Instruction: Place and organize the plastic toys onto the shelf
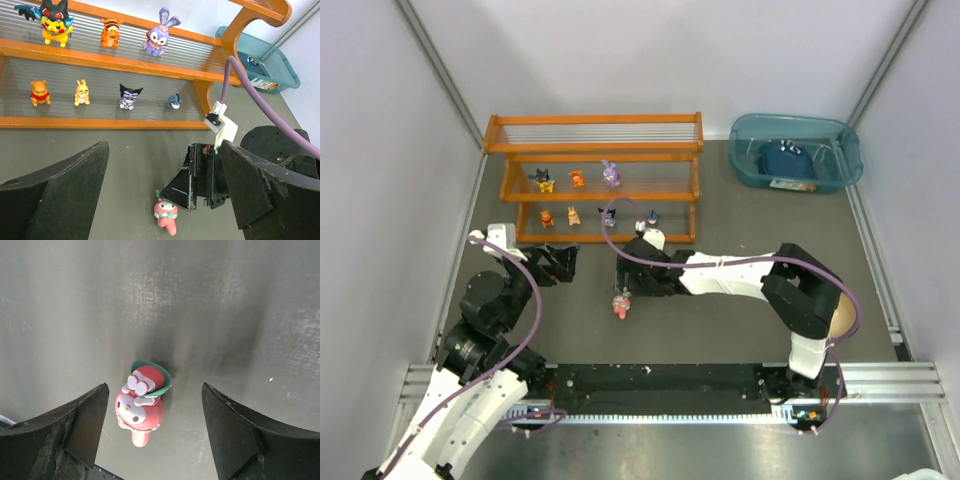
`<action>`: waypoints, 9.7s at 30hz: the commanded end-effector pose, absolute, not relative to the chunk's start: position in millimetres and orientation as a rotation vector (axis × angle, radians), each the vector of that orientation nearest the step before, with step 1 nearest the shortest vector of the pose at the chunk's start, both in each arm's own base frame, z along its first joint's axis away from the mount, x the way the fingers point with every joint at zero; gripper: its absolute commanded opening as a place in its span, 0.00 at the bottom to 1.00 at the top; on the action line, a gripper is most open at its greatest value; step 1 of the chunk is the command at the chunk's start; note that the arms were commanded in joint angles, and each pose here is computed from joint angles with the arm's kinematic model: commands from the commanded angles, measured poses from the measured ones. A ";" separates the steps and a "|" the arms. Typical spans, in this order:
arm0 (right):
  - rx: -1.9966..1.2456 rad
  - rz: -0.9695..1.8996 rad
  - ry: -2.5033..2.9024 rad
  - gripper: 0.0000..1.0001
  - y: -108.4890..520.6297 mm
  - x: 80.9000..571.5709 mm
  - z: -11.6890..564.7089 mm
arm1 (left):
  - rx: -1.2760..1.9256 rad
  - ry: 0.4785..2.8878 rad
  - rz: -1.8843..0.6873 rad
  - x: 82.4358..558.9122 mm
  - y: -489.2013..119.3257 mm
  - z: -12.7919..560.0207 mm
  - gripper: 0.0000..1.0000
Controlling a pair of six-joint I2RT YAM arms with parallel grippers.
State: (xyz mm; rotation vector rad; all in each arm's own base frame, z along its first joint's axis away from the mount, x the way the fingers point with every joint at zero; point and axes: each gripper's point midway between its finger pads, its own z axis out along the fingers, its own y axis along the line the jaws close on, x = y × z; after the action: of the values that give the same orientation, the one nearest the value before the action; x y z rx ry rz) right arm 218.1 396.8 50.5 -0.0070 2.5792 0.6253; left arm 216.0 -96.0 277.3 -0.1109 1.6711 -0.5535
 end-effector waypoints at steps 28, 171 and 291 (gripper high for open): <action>-0.494 0.553 2.498 0.67 392.8 231.5 48.3 | -0.113 1.656 -0.549 211.4 -92.1 277.9 0.99; 0.752 0.862 1.734 0.00 213.1 209.4 227.8 | 0.085 1.750 -1.336 170.0 -262.4 296.7 0.96; 0.928 1.125 1.492 0.75 122.6 181.7 291.1 | 0.335 1.546 -0.822 212.5 -323.3 276.4 0.00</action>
State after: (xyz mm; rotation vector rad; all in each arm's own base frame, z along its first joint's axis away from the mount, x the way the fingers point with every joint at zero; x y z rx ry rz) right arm 184.3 143.5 295.1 0.9343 1.5141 1.1756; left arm 178.3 -357.0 262.1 0.3901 1.5720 -0.9115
